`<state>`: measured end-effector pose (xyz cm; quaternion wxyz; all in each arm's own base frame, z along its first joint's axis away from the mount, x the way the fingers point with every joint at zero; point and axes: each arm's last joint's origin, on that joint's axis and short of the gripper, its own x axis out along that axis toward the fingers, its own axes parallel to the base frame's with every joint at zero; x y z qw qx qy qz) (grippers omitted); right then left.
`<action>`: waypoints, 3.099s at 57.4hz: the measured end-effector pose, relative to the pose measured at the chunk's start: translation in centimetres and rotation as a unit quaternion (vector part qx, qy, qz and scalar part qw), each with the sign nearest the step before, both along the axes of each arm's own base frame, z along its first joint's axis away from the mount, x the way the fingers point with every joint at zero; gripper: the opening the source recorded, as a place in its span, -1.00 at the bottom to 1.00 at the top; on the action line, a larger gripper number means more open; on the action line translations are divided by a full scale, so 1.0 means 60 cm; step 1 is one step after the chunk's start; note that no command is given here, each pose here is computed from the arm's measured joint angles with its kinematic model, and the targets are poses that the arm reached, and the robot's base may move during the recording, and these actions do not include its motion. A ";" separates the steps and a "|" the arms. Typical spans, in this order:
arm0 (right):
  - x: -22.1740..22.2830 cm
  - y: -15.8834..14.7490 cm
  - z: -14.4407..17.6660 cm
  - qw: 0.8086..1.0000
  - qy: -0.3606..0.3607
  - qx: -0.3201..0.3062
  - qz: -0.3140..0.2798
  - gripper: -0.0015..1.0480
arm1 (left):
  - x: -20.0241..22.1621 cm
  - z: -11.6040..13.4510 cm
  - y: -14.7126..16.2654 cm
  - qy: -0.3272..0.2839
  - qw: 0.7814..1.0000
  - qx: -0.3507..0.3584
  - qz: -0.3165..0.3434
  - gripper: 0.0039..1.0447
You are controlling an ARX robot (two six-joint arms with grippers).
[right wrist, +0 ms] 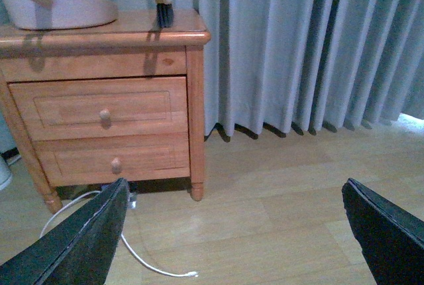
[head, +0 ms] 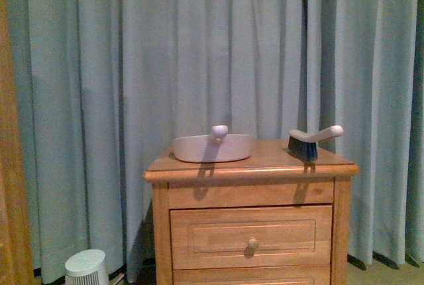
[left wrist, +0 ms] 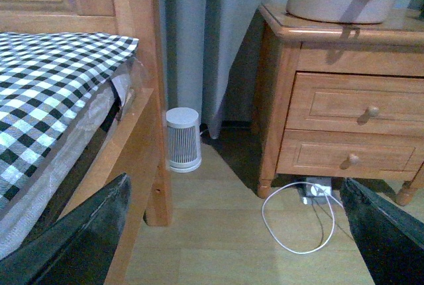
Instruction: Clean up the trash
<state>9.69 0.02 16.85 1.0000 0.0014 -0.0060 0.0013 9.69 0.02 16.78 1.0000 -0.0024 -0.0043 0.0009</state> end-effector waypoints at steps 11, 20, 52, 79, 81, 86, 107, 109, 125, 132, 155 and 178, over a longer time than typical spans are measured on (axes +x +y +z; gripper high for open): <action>0.000 0.000 0.000 1.000 0.000 0.000 0.000 0.86 | 0.000 0.000 0.000 0.000 1.000 0.000 0.000 0.86; 0.000 0.000 0.000 1.000 0.000 0.000 0.000 0.86 | 0.000 0.000 0.000 0.000 1.000 0.000 0.000 0.86; 0.000 0.000 0.000 1.000 0.000 0.000 0.000 0.86 | 0.000 0.000 0.000 0.000 1.000 0.000 0.000 0.86; 0.000 0.000 0.000 1.000 0.000 0.000 0.000 0.86 | 0.000 0.000 0.000 0.000 1.000 0.000 0.000 0.86; 0.000 0.000 0.000 1.000 0.000 0.000 0.000 0.86 | 0.000 0.000 0.000 0.000 1.000 0.000 0.000 0.86; 0.000 0.000 0.000 1.000 0.000 0.000 0.000 0.86 | 0.000 0.000 0.000 0.000 1.000 0.000 0.000 0.86; 0.000 0.000 0.000 1.000 0.000 0.000 0.000 0.86 | 0.000 0.000 0.000 0.000 1.000 0.000 0.000 0.86; 0.000 0.000 0.000 1.000 0.000 0.000 0.000 0.86 | 0.000 0.000 0.000 0.000 1.000 0.000 0.000 0.86; 0.000 0.000 0.000 1.000 0.000 0.000 0.000 0.86 | 0.000 0.000 0.000 0.000 1.000 0.000 0.000 0.86; 0.000 0.000 0.000 1.000 0.000 0.000 0.000 0.86 | 0.000 0.000 0.000 0.000 1.000 0.000 0.000 0.86; 0.000 0.000 0.000 1.000 0.000 0.000 0.000 0.86 | 0.000 0.000 0.000 0.000 1.000 0.000 0.000 0.86; 0.000 0.000 0.000 1.000 0.000 0.000 0.000 0.86 | 0.000 0.000 0.000 0.000 1.000 0.000 0.000 0.86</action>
